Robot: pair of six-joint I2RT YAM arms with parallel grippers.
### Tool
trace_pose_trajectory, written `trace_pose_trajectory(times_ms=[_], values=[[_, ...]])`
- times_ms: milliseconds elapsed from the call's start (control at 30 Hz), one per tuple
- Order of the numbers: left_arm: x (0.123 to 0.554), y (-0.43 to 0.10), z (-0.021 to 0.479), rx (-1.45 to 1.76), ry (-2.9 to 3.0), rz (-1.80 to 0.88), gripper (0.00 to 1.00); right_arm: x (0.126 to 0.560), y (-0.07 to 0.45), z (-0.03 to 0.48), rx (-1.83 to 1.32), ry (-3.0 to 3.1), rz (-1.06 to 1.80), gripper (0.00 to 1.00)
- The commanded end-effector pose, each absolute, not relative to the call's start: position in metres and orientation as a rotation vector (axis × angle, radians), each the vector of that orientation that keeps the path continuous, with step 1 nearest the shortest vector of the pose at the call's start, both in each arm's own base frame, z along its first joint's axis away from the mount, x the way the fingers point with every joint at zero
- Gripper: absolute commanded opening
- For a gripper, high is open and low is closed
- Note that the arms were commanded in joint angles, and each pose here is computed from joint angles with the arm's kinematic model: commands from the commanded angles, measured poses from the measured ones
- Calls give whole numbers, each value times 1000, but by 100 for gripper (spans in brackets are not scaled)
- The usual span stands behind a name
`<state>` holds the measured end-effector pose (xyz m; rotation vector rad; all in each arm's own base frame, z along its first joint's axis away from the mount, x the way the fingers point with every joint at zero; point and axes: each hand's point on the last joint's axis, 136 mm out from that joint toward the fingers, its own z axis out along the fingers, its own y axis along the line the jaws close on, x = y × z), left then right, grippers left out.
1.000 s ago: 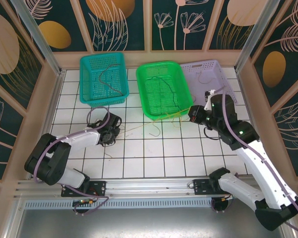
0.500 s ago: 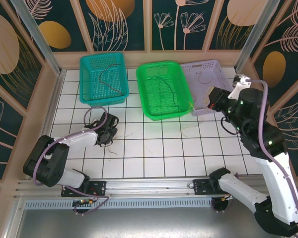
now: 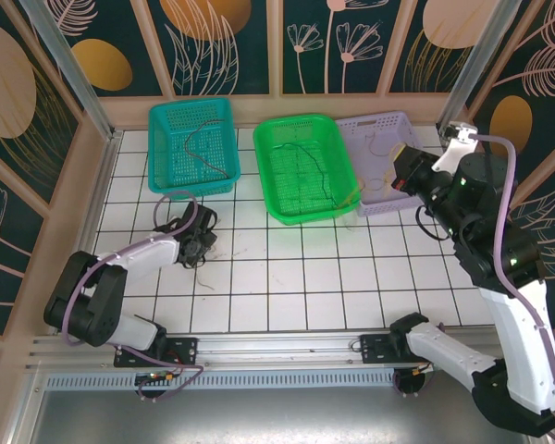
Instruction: Untangle the cables
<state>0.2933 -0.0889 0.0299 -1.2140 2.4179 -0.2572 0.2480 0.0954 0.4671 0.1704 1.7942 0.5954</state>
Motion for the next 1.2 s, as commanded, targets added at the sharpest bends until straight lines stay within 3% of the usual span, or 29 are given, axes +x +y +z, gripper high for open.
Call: trace_pose_trajectory(times_ms=[0, 167, 367, 667, 967, 1167], values=[[309, -95, 79, -1151, 2381, -328, 61, 248, 122, 495, 58, 1715, 749, 0], [328, -110, 142, -1095, 2322, -467, 70, 252, 174, 499, -90, 1702, 1034, 0], [332, -128, 176, -1130, 2291, -645, 73, 256, 206, 495, -171, 1692, 1231, 0], [331, -194, 209, -968, 2226, -1238, 62, 268, 212, 491, -160, 1724, 1241, 0], [298, -205, 173, -1245, 2195, -1452, 61, 277, 223, 502, -160, 1666, 1322, 0], [281, -172, 143, -1399, 2207, -1199, 61, 267, 251, 489, -258, 1691, 1489, 0]])
